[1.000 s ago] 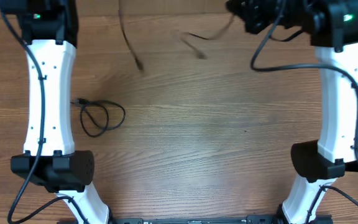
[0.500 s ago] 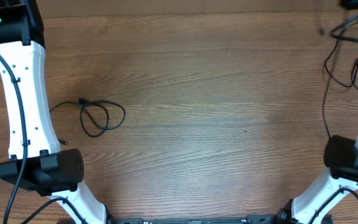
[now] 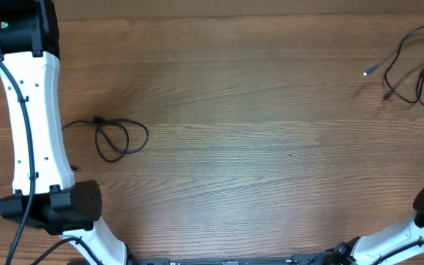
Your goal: Untangle cables
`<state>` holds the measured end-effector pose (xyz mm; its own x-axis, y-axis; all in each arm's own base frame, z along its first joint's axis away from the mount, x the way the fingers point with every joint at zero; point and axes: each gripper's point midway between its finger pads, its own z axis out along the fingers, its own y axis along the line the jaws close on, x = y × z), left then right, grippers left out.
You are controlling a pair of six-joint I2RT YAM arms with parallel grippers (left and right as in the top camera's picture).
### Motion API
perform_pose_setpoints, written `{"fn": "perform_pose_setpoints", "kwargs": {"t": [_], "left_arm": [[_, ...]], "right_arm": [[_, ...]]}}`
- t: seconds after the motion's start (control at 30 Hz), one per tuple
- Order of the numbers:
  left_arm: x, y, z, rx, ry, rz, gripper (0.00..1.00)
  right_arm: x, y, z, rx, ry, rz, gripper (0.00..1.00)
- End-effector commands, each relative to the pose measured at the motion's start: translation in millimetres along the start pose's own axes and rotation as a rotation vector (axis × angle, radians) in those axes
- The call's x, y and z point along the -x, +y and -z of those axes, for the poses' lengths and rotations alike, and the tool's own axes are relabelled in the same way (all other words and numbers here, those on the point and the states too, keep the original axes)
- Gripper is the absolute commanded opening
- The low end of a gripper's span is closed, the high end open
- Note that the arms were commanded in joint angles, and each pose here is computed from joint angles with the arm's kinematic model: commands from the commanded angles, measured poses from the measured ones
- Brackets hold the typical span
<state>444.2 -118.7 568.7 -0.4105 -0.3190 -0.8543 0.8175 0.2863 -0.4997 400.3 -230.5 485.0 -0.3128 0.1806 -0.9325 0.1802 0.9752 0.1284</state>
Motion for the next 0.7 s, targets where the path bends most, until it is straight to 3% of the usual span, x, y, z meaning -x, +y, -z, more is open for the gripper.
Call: {"fn": "perform_pose_setpoints", "kwargs": {"t": [0.0,0.1,0.2,0.3,0.67], "left_arm": [[30,4,16,0.264,-0.16,-0.187,1.0],[35,30,42,0.58,-0.22,-0.214,1.0],[29,31,56,0.717,-0.208,-0.228,1.0],[21,40,75,0.872,-0.198,-0.218,1.0],[-11,64,107,1.167,-0.117,-0.165,1.0]], "right_arm": [[11,24,11,0.088,-0.037,0.007,0.04],[11,33,9,0.108,-0.038,0.016,0.04],[12,35,7,0.1,-0.038,0.016,0.04],[13,10,6,-0.038,-0.042,-0.036,0.04],[16,-123,65,-0.59,-0.15,-0.27,0.04]]}}
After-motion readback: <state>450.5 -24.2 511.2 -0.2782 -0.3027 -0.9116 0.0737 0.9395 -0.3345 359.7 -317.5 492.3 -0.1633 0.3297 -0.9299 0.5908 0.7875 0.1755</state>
